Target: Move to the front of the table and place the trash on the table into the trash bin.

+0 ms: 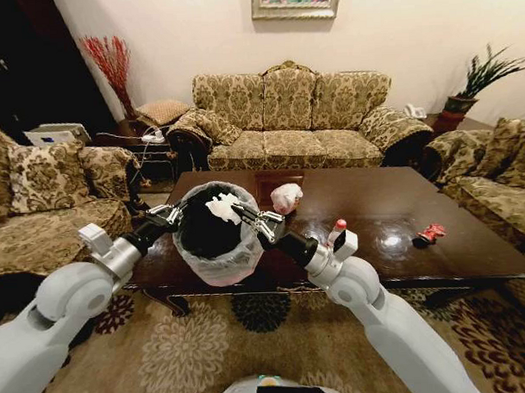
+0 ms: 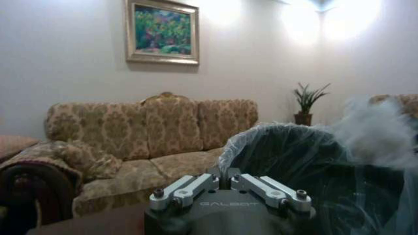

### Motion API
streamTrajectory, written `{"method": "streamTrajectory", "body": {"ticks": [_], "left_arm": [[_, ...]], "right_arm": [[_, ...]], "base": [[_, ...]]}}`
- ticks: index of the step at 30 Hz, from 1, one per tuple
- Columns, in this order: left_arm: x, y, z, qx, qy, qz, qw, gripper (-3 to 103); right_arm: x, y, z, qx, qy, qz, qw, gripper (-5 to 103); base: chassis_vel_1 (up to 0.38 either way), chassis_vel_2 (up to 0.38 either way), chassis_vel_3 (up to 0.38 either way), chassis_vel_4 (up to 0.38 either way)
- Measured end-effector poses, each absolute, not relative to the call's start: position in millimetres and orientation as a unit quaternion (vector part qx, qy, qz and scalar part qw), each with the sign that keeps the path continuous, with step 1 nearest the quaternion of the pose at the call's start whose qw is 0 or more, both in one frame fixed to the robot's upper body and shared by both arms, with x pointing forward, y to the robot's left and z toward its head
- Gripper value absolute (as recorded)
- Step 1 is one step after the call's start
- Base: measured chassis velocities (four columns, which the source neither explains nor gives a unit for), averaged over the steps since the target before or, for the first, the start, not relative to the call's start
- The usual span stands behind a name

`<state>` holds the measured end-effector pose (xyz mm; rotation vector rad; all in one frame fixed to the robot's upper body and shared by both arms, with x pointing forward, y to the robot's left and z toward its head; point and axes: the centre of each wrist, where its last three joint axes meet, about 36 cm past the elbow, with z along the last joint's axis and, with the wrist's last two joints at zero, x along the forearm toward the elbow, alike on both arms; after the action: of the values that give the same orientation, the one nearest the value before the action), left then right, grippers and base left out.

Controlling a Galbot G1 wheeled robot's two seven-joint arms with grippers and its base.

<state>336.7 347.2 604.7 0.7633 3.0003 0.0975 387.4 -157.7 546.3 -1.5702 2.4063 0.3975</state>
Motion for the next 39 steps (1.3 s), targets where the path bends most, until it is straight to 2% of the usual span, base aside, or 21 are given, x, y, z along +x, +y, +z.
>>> {"method": "streamTrajectory", "body": {"ticks": [2,3,5,8,12,14,16,17,20,21,22,25,27,31,34,39], "left_arm": [[332.2,343.6,602.0,0.255,0.966,0.037,0.017,3],[332.2,343.6,602.0,0.255,0.966,0.037,0.017,3],[329.3,342.1,598.9,0.257,0.965,0.041,0.011,3],[328.7,342.1,597.9,0.256,0.966,0.043,0.009,3],[329.3,343.6,597.5,0.241,0.969,0.047,0.006,3],[329.2,343.8,597.7,0.237,0.97,0.047,0.004,3],[328.3,343.1,598.4,0.232,0.972,0.047,0.003,3],[328.3,343.1,598.4,0.232,0.972,0.047,0.003,3],[328.2,340.6,599.5,0.234,0.971,0.049,-0.002,3],[328.2,340.6,599.5,0.234,0.971,0.049,-0.002,3],[328.5,340.2,599.8,0.233,0.971,0.05,-0.004,3],[330.8,341.1,601.7,0.219,0.974,0.06,-0.017,3],[334.2,344.9,608.8,0.18,0.979,0.083,-0.042,3],[339.3,353.0,613.6,0.133,0.985,0.095,-0.054,3],[346.5,370.2,612.2,0.056,0.993,0.085,-0.056,3],[350.6,383.1,603.9,0.002,0.997,0.062,-0.041,3]], "right_arm": [[385.4,-157.1,545.3,-0.536,0.825,0.135,0.12,12],[385.4,-157.1,545.3,-0.536,0.825,0.135,0.12,12],[382.9,-156.3,546.3,-0.538,0.823,0.134,0.123,22],[380.8,-156.4,549.0,-0.539,0.822,0.134,0.127,27],[372.6,-162.9,558.2,-0.547,0.813,0.139,0.144,49],[369.2,-164.8,560.8,-0.551,0.809,0.14,0.149,49],[361.2,-169.4,565.5,-0.554,0.806,0.142,0.156,60],[361.2,-169.4,565.5,-0.554,0.806,0.142,0.156,60],[352.5,-179.1,569.8,-0.548,0.809,0.138,0.162,77],[352.5,-179.1,569.8,-0.548,0.809,0.138,0.162,77],[350.4,-182.7,571.1,-0.543,0.811,0.136,0.167,82],[345.5,-193.5,575.6,-0.527,0.82,0.135,0.178,87],[337.8,-207.0,582.1,-0.486,0.844,0.128,0.189,99],[332.6,-217.2,586.3,-0.42,0.88,0.106,0.193,100],[321.4,-227.6,572.8,-0.294,0.94,0.072,0.16,100],[298.8,-232.4,556.6,-0.217,0.965,0.08,0.127,100]], "base": [[0.0,0.0,0.0,0.0],[0.0,0.0,0.0,0.0],[0.0,0.0,0.0,0.0],[0.0,0.0,0.0,0.0],[0.0,0.0,0.0,0.0],[0.0,0.0,0.0,0.0],[0.0,0.0,0.0,0.0],[0.0,0.0,0.0,0.0],[0.0,0.0,0.0,0.0],[0.0,0.0,0.0,0.0],[0.0,0.0,0.0,0.0],[0.0,0.0,0.0,0.0],[0.0,0.0,0.0,0.0],[0.0,0.0,0.0,0.0],[0.0,0.0,0.0,0.0],[0.0,0.0,0.0,0.0]]}}
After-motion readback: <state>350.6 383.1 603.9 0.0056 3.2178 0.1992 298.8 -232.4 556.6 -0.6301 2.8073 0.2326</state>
